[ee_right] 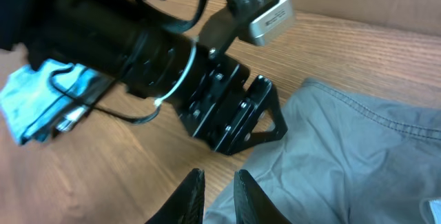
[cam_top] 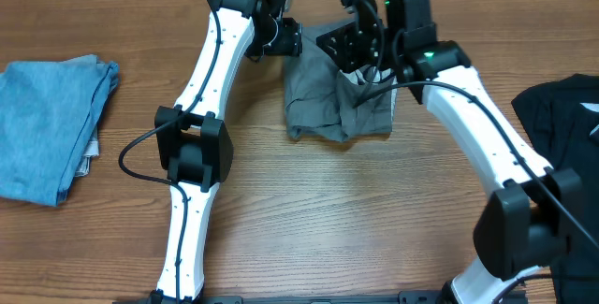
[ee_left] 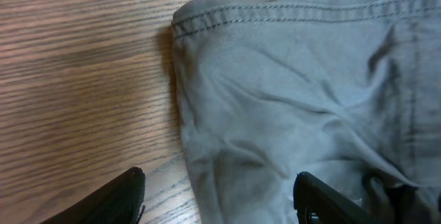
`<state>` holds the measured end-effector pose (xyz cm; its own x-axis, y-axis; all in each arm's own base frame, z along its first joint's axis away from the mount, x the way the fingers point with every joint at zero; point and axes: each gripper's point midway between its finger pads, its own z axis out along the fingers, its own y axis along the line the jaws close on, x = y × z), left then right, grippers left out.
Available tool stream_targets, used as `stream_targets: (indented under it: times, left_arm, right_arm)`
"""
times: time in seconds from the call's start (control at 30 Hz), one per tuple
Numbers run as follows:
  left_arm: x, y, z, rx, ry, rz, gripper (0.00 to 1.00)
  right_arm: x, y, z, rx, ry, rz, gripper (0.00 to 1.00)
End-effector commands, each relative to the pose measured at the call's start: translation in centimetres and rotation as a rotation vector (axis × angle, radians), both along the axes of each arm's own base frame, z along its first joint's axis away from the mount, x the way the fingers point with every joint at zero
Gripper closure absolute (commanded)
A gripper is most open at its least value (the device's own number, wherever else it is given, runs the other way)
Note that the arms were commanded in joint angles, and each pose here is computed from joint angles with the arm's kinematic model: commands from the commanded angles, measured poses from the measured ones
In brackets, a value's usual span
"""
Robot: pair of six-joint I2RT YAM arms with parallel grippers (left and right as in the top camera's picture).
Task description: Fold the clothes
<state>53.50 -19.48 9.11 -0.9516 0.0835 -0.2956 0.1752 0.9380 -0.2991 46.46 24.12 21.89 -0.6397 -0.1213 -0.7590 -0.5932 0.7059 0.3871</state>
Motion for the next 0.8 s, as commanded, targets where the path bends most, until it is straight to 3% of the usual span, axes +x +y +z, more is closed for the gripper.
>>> stream_targets:
  times: [0.0,0.27,0.5,0.67,0.77]
  left_arm:
    - [-0.5,-0.4,-0.6,-0.015,0.02,-0.001,0.28]
    - [-0.2,0.4,-1.3,0.031,0.012,0.016,0.27]
    - [-0.2,0.5,-1.4,0.036,0.011,0.017,0.26]
    - [-0.3,1.2,-1.6,0.076,0.013,0.031,0.25]
    - [-0.3,1.2,-1.6,0.078,0.013,0.031,0.25]
  right_arm:
    - [2.1,-0.1,-2.8,-0.018,0.042,-0.091,0.81]
    - [3.3,0.0,-10.6,-0.065,0.172,-0.113,0.81]
    - [1.2,-5.1,-14.4,-0.241,0.346,-0.247,0.82]
    - [-0.8,-8.5,-15.2,-0.317,0.458,-0.3,0.85]
    - [-1.8,-9.7,-13.2,-0.353,0.44,-0.295,0.85]
